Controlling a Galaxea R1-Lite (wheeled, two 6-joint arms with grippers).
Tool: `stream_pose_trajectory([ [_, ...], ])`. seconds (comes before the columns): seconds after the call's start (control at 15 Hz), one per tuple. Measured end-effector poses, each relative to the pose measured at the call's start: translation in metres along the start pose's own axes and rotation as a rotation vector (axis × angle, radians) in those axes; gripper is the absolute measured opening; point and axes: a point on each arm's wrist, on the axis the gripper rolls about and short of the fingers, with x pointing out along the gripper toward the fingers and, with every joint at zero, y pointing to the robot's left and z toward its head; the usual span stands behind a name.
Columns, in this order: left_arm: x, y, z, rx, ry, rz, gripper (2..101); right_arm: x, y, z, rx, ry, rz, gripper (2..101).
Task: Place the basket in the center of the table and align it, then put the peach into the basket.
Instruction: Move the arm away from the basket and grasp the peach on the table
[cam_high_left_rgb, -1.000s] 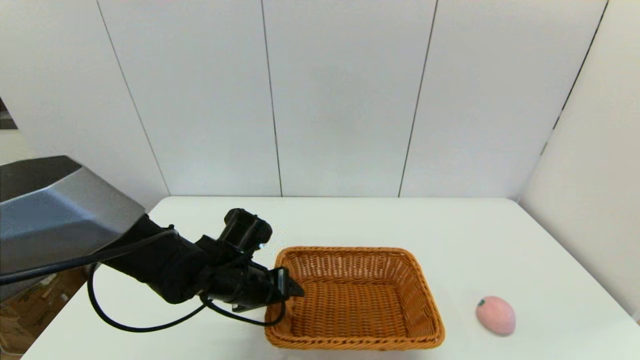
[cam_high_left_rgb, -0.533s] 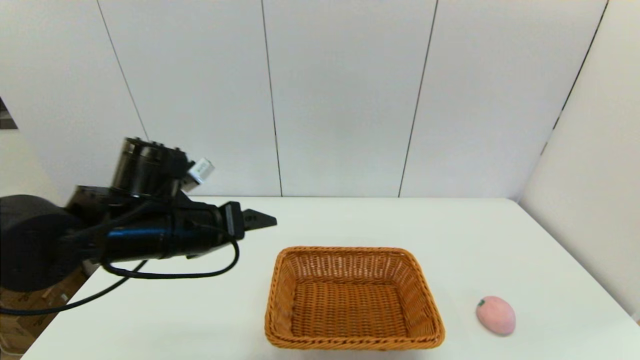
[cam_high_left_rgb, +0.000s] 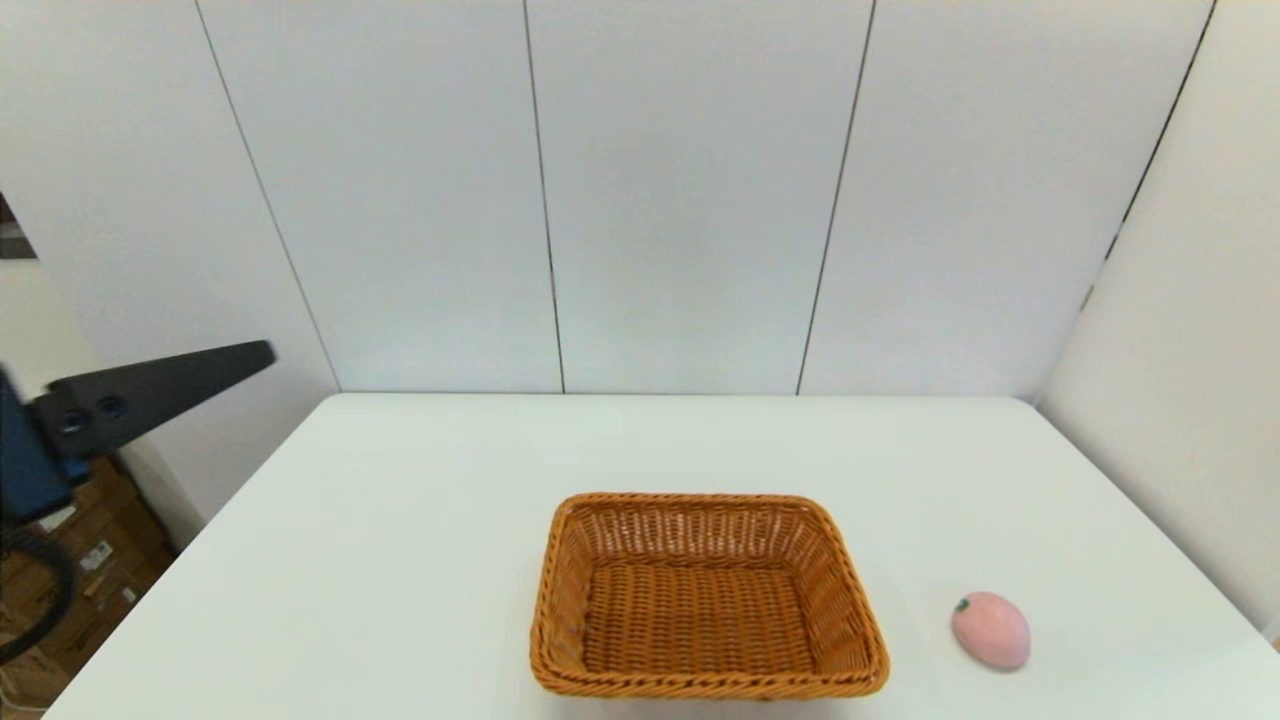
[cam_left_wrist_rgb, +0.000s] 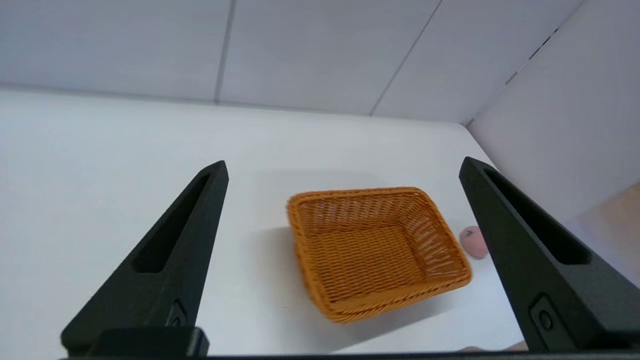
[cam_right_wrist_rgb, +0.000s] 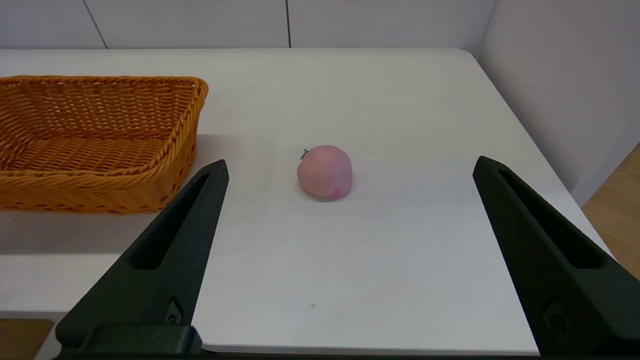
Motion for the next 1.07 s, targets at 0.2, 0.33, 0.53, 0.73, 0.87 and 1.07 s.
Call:
stream_pose_trajectory([
  [0.2,-0.052,0.009,-0.012,0.1,-0.117,0.127,95.2,0.0,0.0,0.0,0.001,0.0,0.0,97.1],
  [0.33,-0.074,0.014,-0.033,0.129,-0.167,0.205,95.8,0.0,0.0,0.0,0.002,0.0,-0.001,97.1],
  [0.53,-0.09,0.023,-0.075,0.168,-0.184,0.283,96.4,0.0,0.0,0.0,0.002,0.0,-0.001,97.1],
  [0.73,-0.096,0.035,-0.117,0.189,-0.172,0.316,96.9,0.0,0.0,0.0,0.002,0.0,-0.001,97.1],
  [0.87,-0.098,0.042,-0.143,0.231,-0.167,0.325,97.0,0.0,0.0,0.0,0.002,0.0,0.0,97.1],
  [1.07,-0.097,0.055,-0.177,0.284,-0.156,0.348,97.1,0.0,0.0,0.0,0.001,0.0,-0.001,97.1],
])
